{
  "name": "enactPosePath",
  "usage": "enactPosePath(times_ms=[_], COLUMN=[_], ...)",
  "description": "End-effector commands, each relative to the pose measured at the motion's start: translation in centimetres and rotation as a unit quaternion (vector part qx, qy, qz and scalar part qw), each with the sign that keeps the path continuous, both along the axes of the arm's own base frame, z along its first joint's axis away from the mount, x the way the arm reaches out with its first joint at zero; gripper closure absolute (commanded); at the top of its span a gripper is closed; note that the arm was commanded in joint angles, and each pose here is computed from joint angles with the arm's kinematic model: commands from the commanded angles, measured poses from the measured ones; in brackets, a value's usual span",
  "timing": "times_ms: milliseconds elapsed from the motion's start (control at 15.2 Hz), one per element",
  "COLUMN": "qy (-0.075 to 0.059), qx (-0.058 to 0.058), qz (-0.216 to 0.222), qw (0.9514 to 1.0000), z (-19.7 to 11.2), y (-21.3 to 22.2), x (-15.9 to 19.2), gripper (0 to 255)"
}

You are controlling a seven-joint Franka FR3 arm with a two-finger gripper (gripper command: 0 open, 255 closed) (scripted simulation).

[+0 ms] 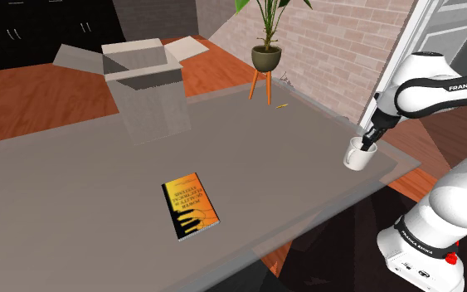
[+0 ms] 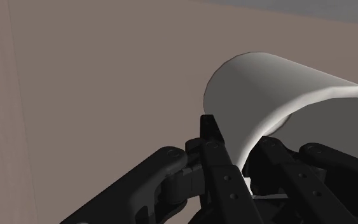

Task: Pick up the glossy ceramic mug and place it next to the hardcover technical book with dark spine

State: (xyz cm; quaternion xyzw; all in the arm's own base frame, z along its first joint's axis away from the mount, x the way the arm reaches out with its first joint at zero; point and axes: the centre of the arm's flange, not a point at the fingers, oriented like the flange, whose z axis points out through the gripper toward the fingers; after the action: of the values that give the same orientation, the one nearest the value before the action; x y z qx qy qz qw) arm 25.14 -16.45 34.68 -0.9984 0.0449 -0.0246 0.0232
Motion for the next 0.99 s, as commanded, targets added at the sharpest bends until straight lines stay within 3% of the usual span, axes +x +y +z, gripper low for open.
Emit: enactPosePath(times_ms=[0,924], qy=[0.0,0.0], qx=[0.0,0.0], qz=[0.0,0.0], qw=[1.0,1.0], z=[0.0,7.4], y=[0.0,0.0], x=[0.0,0.0], gripper=[255,255])
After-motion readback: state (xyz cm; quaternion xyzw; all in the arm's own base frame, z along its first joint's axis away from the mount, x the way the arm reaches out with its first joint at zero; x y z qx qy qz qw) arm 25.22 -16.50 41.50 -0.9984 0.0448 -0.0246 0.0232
